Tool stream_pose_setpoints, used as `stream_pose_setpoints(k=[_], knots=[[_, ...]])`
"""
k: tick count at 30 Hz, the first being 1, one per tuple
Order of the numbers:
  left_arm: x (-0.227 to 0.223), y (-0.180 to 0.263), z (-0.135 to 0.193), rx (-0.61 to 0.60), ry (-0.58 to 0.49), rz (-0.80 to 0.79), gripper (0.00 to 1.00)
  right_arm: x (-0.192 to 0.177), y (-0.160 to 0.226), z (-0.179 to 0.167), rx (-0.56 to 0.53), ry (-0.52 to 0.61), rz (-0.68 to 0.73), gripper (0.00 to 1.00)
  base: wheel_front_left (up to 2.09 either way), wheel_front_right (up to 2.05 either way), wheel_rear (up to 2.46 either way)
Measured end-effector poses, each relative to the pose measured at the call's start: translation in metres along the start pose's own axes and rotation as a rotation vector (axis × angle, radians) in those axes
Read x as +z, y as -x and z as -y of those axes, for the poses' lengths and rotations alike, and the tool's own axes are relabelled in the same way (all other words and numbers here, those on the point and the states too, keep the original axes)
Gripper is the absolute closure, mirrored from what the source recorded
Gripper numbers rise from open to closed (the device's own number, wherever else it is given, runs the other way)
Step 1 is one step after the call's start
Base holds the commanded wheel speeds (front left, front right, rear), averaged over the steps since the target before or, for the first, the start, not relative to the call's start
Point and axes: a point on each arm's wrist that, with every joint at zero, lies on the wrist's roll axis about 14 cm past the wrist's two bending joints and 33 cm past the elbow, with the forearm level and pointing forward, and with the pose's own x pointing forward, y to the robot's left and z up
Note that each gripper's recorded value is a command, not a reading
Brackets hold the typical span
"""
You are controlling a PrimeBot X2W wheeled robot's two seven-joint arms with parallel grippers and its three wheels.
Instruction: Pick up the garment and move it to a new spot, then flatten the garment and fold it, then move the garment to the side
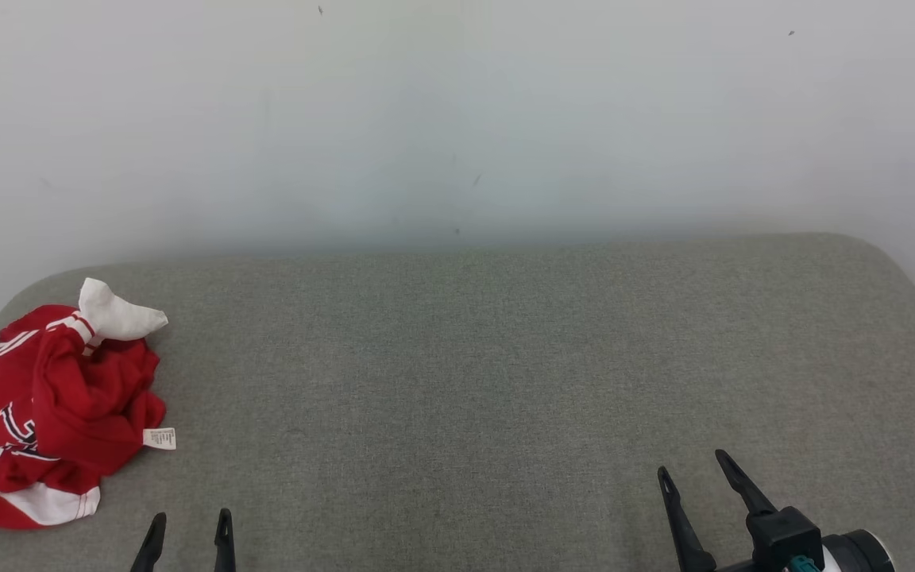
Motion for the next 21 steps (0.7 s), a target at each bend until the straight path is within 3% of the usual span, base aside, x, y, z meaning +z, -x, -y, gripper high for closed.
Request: stream_pose_setpoints(k=[21], knots=[[0.002, 0.012, -0.012, 0.045, 0.011, 0.011, 0.00, -0.008, -0.001, -0.014, 0.041, -0.004, -0.020, 0.00, 0.00, 0.00, 0.00]])
